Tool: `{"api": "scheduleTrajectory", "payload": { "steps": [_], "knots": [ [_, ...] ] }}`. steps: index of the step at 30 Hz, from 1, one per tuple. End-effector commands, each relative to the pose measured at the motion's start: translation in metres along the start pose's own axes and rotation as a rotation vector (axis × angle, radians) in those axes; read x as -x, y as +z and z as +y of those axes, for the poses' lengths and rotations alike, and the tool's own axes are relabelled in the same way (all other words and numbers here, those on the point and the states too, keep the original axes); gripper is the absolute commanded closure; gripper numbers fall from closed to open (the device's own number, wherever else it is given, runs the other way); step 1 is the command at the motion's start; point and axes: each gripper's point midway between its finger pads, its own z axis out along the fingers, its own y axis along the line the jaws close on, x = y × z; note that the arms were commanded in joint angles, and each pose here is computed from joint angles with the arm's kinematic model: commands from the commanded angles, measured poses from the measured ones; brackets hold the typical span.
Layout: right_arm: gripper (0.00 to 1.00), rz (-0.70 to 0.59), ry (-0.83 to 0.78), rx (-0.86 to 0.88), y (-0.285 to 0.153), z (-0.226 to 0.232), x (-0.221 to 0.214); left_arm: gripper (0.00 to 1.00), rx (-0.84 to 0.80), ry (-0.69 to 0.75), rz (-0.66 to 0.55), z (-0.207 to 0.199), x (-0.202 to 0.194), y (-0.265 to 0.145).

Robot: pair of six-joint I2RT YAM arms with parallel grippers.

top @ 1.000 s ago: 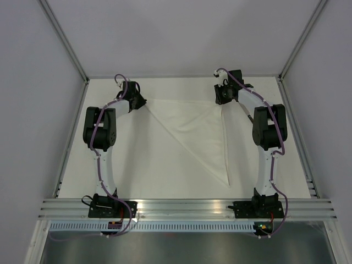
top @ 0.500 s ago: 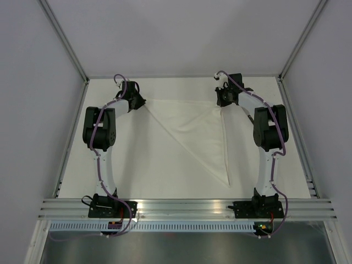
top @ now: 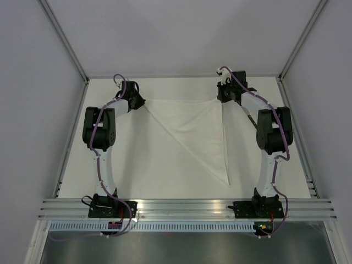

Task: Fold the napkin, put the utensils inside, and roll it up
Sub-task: Fold the napkin

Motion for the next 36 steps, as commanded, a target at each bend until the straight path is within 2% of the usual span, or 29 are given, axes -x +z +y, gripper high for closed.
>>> {"api": "scheduleTrajectory", "payload": {
  "steps": [1, 3, 5, 9, 12, 13, 16, 17, 22, 23, 25, 26, 29, 30, 33, 36],
  "knots": [
    [0.97, -0.115, -0.019, 0.012, -0.017, 0.002, 0.038, 0.9, 0.016, -0.006, -0.006, 0.004, 0.008, 0.001],
    [0.96, -0.119, -0.022, -0.004, -0.014, -0.002, 0.034, 0.9, 0.015, -0.005, -0.004, 0.004, 0.007, 0.001],
    [0.89, -0.082, -0.015, -0.034, -0.004, -0.009, 0.022, 0.9, 0.014, -0.006, -0.005, 0.003, 0.008, 0.0],
    [0.87, -0.013, 0.018, -0.091, 0.011, -0.028, 0.014, 0.9, -0.001, -0.008, 0.012, 0.0, 0.005, -0.001],
    [0.76, 0.009, 0.021, -0.148, 0.01, -0.045, 0.012, 0.9, 0.006, -0.007, 0.012, 0.002, 0.006, -0.002],
    [0.67, 0.012, 0.018, -0.151, 0.007, -0.044, 0.013, 0.9, 0.005, -0.009, 0.009, 0.002, 0.007, -0.003],
    [0.5, 0.013, 0.012, -0.169, -0.003, -0.046, 0.017, 0.9, 0.003, -0.013, 0.012, 0.001, 0.007, -0.003],
    [0.49, 0.029, 0.014, -0.169, -0.004, -0.046, 0.013, 0.9, 0.001, -0.015, 0.012, 0.0, 0.007, -0.003],
    [0.52, 0.049, 0.01, -0.053, -0.025, -0.021, 0.017, 0.9, 0.002, -0.013, 0.005, 0.0, 0.01, -0.007],
    [0.54, 0.099, 0.015, -0.012, -0.029, -0.011, -0.001, 0.9, 0.005, -0.011, 0.01, 0.001, 0.009, -0.007],
    [0.59, 0.114, -0.01, 0.064, -0.044, 0.014, -0.004, 0.9, 0.009, -0.01, 0.005, 0.003, 0.011, -0.007],
    [0.62, 0.173, -0.02, 0.097, -0.048, 0.025, -0.029, 0.91, 0.006, -0.01, 0.01, 0.002, 0.01, -0.007],
    [0.64, 0.226, -0.074, 0.169, -0.065, 0.055, -0.051, 0.91, 0.009, -0.017, 0.017, 0.004, 0.008, -0.007],
    [0.64, 0.285, -0.093, 0.194, -0.07, 0.063, -0.075, 0.91, 0.009, -0.017, 0.019, 0.004, 0.007, -0.007],
    [0.65, 0.344, -0.121, 0.202, -0.084, 0.07, -0.103, 0.92, 0.019, -0.028, 0.021, 0.008, 0.008, -0.008],
    [0.66, 0.337, -0.159, 0.091, -0.091, 0.048, -0.107, 0.93, 0.032, -0.047, 0.023, 0.012, 0.009, -0.01]
  ]
}}
